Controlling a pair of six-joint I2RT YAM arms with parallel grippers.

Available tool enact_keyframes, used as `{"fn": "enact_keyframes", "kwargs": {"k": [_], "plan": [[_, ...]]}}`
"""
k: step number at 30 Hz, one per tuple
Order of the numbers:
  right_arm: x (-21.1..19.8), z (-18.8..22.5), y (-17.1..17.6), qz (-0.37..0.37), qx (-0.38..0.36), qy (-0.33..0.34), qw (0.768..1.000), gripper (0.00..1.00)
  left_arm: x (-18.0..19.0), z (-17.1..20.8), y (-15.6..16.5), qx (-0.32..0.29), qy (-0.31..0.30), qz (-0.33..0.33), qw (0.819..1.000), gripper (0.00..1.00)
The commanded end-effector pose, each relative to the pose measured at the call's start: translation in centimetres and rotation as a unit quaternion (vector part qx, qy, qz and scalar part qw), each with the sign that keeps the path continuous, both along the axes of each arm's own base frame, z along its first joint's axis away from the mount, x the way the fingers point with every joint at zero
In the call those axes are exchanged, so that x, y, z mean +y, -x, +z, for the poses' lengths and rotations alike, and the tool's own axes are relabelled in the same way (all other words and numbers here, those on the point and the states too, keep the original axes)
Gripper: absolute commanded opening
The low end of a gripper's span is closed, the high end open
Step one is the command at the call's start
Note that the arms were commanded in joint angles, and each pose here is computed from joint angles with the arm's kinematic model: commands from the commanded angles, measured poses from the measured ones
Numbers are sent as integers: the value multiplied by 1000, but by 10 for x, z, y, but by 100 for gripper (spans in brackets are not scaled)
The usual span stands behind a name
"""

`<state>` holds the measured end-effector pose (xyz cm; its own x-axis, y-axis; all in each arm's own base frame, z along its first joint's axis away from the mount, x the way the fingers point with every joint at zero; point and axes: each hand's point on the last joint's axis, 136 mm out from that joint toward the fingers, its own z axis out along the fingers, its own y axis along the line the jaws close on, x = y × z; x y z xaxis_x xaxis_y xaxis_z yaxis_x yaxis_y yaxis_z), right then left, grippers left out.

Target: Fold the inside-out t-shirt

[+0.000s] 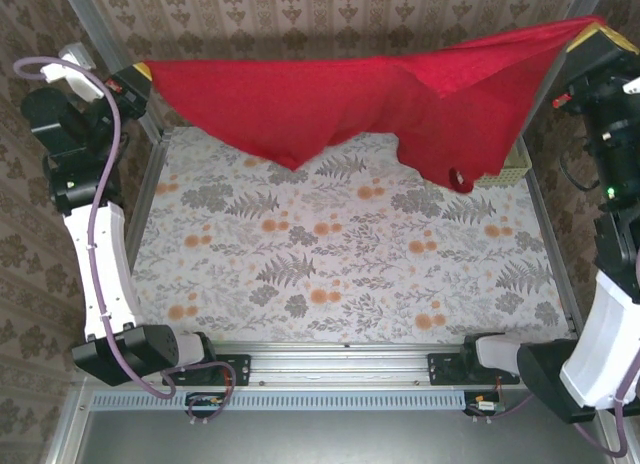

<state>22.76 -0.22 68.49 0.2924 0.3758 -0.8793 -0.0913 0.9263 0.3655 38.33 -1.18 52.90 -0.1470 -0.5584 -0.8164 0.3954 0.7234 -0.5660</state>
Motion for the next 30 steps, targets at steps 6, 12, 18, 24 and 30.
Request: {"fn": "enact_keyframes", "kwargs": {"k": [6,12,18,24,30], "plan": [[2,12,-7,6,-23,0,1000,0,9,-1,-1,-8,-12,26,1000,0],[-2,-18,-70,-15,37,16,999,0,-7,-57,-56,113,-38,-8,993,0],[10,-66,-163,13,103,18,994,0,5,-114,-107,217,-30,12,976,0],[18,-73,-220,33,103,2,994,0,13,-81,-143,166,-20,4,986,0],[19,-26,-207,51,31,-22,998,0,6,15,-131,50,-16,-29,998,0]]}}
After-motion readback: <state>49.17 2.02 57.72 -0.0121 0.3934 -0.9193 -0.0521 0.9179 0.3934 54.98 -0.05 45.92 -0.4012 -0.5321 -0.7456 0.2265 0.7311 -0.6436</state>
